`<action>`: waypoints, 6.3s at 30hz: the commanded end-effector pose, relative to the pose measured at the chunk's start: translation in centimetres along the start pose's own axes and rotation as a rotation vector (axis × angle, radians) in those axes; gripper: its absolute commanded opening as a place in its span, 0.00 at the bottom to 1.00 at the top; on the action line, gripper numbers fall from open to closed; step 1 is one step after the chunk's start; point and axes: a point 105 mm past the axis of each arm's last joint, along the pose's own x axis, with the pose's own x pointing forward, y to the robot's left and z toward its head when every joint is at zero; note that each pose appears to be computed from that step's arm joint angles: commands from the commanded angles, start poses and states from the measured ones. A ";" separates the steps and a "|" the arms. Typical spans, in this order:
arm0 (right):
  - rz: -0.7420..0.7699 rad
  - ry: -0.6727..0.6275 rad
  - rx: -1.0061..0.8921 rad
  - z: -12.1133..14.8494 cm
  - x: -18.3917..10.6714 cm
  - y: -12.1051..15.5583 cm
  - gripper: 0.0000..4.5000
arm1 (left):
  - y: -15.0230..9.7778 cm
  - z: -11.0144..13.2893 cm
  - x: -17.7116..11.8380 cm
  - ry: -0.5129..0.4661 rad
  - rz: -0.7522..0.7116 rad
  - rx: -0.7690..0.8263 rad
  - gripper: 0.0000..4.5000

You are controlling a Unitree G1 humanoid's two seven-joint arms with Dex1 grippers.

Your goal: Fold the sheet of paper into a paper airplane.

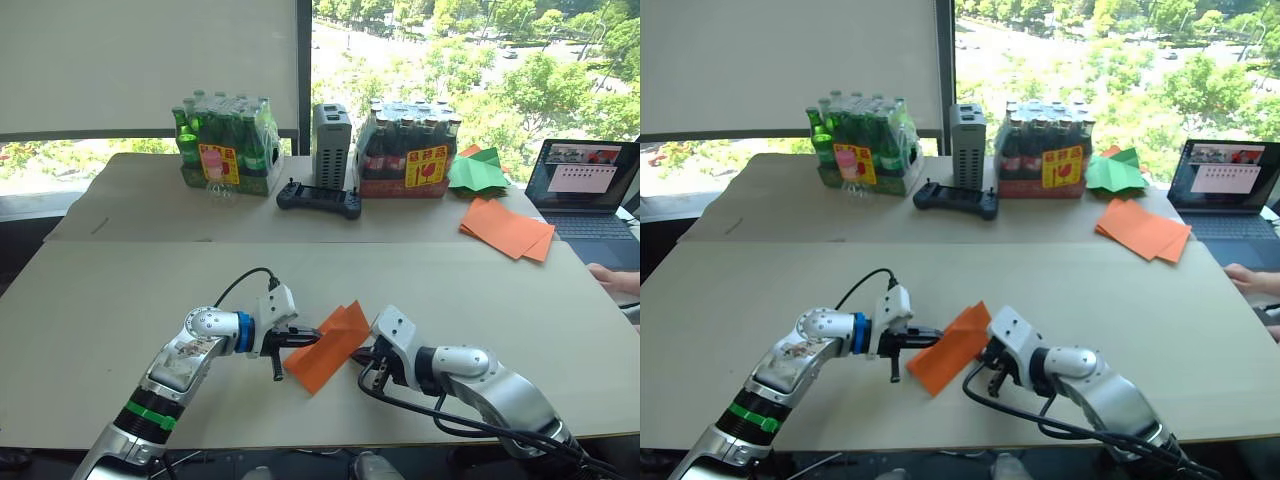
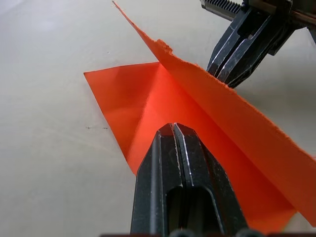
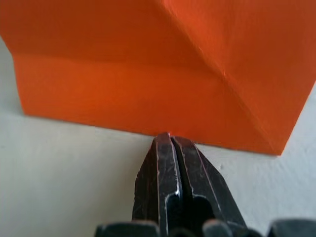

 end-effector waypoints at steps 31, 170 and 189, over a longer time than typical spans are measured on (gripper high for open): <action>-0.181 -0.099 0.010 1.7 -0.4 -5.0 0.02 | 0.1 2.3 2.1 -0.063 -0.038 0.066 0.00; -0.242 -0.089 -0.415 -0.7 1.7 0.5 0.01 | 3.3 5.5 0.1 -0.052 -0.015 0.151 0.00; -0.245 -0.087 -0.433 -0.3 1.7 0.6 0.01 | 4.1 0.7 5.2 0.124 -0.016 0.262 0.00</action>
